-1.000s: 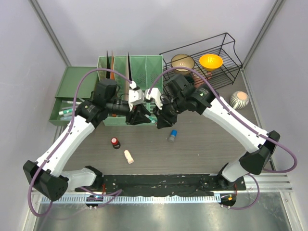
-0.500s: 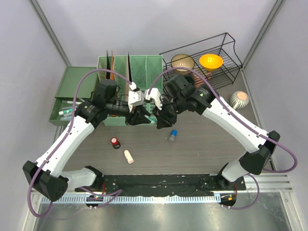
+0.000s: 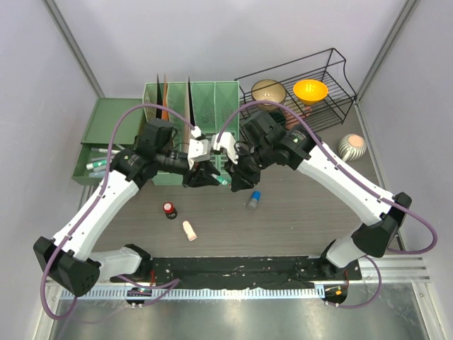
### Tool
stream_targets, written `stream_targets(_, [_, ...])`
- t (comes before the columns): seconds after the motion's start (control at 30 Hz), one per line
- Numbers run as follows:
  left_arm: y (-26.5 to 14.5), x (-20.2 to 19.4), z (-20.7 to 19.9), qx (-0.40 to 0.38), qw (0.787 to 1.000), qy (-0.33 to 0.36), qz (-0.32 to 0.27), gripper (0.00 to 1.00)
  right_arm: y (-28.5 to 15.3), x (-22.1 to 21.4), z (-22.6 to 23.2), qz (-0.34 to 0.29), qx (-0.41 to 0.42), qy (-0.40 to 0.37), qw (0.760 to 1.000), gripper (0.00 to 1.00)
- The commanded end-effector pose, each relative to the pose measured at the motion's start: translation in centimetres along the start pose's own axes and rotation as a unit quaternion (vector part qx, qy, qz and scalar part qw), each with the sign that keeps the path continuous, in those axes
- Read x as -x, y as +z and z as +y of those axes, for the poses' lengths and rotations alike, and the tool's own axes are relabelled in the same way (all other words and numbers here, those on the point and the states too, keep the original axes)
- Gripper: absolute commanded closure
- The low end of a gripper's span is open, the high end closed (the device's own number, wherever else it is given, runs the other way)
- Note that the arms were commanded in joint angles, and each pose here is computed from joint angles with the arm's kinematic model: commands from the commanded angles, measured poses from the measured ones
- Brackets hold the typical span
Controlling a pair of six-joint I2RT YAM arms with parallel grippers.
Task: Organize the desk
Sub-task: Place the stationery in the drawer.
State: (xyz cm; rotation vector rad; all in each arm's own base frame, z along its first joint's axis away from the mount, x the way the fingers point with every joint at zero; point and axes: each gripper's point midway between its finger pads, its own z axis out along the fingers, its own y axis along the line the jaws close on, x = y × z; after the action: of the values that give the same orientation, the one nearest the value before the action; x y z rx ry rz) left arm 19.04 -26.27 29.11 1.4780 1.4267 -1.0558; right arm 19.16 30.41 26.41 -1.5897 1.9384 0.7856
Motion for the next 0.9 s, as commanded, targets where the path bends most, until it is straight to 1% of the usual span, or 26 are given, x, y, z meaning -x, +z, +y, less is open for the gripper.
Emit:
stream_targets(0.0, [-0.4, -0.4, -2.0, -0.033, 0.999, -0.003, 0.011, 0.67, -1.9, 2.7, -0.9, -0.046, -0.038, -0.024, 0.998, 0.82])
stream_targets(0.13, [-0.5, -0.7, -2.3, -0.039, 0.999, -0.001, 0.017, 0.67, -2.3, 3.0, -0.8, -0.047, -0.040, -0.028, 0.998, 0.82])
stream_targets(0.33, [-0.6, -0.3, -2.5, -0.041, 0.999, 0.003, 0.013, 0.74, -2.1, 2.8, -0.8, -0.044, -0.037, -0.026, 0.998, 0.82])
stream_targets(0.4, [-0.6, -0.1, -2.5, -0.043, 0.999, 0.003, 0.009, 0.80, -2.0, 2.8, -0.8, -0.045, -0.034, -0.026, 0.998, 0.82])
stream_targets(0.43, [-0.6, 0.2, -2.6, -0.042, 0.999, 0.002, 0.007, 0.84, -1.9, 2.6, -0.8, -0.042, -0.033, -0.025, 0.998, 0.82])
stream_targets(0.47, [-0.6, 0.3, -2.6, -0.044, 0.999, -0.001, 0.006, 1.00, -1.8, 2.5, -0.8, -0.041, -0.033, -0.024, 0.998, 0.82])
stream_targets(0.5, [-0.7, 0.5, -2.6, -0.044, 0.999, -0.002, 0.004, 1.00, -1.7, 2.5, -0.8, -0.041, -0.033, -0.024, 0.998, 0.80])
stream_targets(0.53, [-0.7, 0.7, -2.6, -0.045, 0.999, 0.000, 0.001, 1.00, -1.6, 2.3, -0.8, -0.038, -0.032, -0.022, 0.999, 0.74])
stream_targets(0.6, [-0.8, 1.0, -2.7, -0.045, 0.999, -0.004, -0.001, 1.00, -1.4, 2.0, -0.9, -0.034, -0.032, -0.022, 0.999, 0.68])
stream_targets(0.63, [-0.8, 1.1, -2.5, -0.040, 0.999, -0.002, 0.000, 1.00, -1.3, 1.9, -1.0, -0.031, -0.034, -0.021, 0.999, 0.60])
stream_targets(0.7, [-0.9, 1.1, -2.3, -0.033, 0.999, -0.001, 0.003, 1.00, -1.4, 1.6, -1.4, -0.025, -0.045, -0.019, 0.999, 0.54])
stream_targets(0.77, [-1.1, 1.1, -2.1, -0.022, 1.000, 0.006, 0.006, 1.00, -1.4, 1.4, -1.7, -0.020, -0.055, -0.015, 0.998, 0.37])
stream_targets(0.8, [-1.2, 1.2, -2.2, -0.020, 1.000, 0.009, 0.007, 1.00, -1.5, 1.2, -1.9, -0.018, -0.062, -0.014, 0.998, 0.33])
stream_targets(0.87, [-1.4, 1.0, -1.8, -0.006, 1.000, 0.015, 0.014, 1.00, -1.4, 0.9, -2.0, -0.013, -0.066, -0.011, 0.998, 0.30])
